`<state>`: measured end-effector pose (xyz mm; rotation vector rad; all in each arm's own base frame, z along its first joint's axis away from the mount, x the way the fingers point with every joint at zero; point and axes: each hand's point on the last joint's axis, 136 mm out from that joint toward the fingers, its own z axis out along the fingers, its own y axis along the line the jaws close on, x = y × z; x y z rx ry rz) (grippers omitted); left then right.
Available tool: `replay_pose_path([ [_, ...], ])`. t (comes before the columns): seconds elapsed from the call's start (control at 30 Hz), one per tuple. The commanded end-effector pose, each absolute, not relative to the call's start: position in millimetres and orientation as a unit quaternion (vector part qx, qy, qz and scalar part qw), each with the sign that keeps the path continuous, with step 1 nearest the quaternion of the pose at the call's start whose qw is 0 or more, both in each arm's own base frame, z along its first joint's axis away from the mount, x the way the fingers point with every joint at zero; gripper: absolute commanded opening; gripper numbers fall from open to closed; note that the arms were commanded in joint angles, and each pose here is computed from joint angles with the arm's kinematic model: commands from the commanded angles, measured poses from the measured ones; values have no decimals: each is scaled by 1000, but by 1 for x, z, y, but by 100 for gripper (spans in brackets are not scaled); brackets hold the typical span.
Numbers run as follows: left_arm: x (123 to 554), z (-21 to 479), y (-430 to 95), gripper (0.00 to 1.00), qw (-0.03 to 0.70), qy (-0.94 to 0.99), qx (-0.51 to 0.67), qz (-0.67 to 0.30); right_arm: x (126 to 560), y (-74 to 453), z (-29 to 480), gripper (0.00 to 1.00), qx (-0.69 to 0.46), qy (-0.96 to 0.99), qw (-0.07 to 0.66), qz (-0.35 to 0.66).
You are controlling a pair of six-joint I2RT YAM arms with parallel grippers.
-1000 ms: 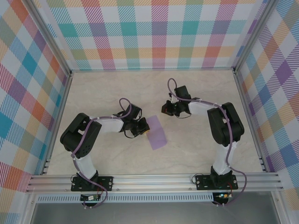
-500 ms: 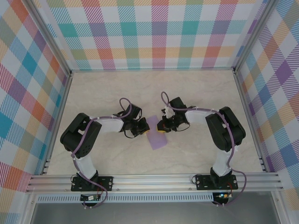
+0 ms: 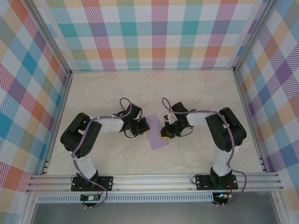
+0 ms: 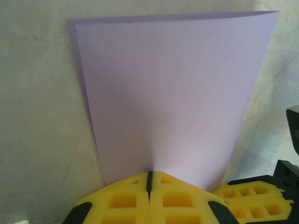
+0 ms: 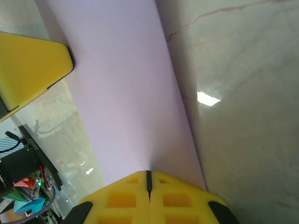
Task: Fold a paper plane with a square sheet of paper (pick it up from the middle)
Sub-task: Fold the square sheet of paper in half at the center of the table, then move a square sheet of paper to the center of the table.
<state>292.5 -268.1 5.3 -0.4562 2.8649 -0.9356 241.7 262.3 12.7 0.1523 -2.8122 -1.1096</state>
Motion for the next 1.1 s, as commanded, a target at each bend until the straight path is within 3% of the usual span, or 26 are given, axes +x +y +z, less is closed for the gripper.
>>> replay_pose_path([
  [0.0,204,-81,-172,0,-72,976,-197,-56,208,234,-6,0,20,-940,102,-324],
  [0.3,207,-81,-172,0,-69,979,-184,-50,174,204,-17,0,-28,-947,112,-301],
  [0.43,216,-76,-175,0,-57,983,-169,-54,178,197,-5,0,-32,-949,87,-300],
  [0.7,275,-32,-213,0,9,995,-21,-98,235,224,66,0,5,-935,-28,-354],
  [0.9,321,0,-245,0,56,986,86,-128,275,259,69,0,8,-921,-42,-387],
  [1.07,335,23,-270,0,78,969,138,-187,311,284,62,0,0,-916,-57,-396],
])
